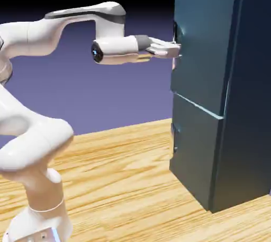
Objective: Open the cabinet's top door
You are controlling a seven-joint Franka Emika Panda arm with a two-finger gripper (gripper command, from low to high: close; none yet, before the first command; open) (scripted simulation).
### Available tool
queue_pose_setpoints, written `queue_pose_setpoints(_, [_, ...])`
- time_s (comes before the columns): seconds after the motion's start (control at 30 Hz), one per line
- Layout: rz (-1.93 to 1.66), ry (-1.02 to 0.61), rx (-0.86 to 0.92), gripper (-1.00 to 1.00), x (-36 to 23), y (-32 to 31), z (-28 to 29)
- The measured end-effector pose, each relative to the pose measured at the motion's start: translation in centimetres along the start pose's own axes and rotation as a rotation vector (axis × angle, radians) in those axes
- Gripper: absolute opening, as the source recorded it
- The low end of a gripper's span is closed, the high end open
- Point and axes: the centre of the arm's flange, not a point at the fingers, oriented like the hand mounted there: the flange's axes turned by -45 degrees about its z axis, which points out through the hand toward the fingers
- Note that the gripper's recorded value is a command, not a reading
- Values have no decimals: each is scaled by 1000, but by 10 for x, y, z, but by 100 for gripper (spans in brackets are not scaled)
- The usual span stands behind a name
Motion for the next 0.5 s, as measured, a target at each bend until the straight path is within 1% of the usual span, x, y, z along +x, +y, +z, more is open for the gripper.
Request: queue_pose_setpoints(0.5, [1, -1, -428, -100, 0, -80, -77])
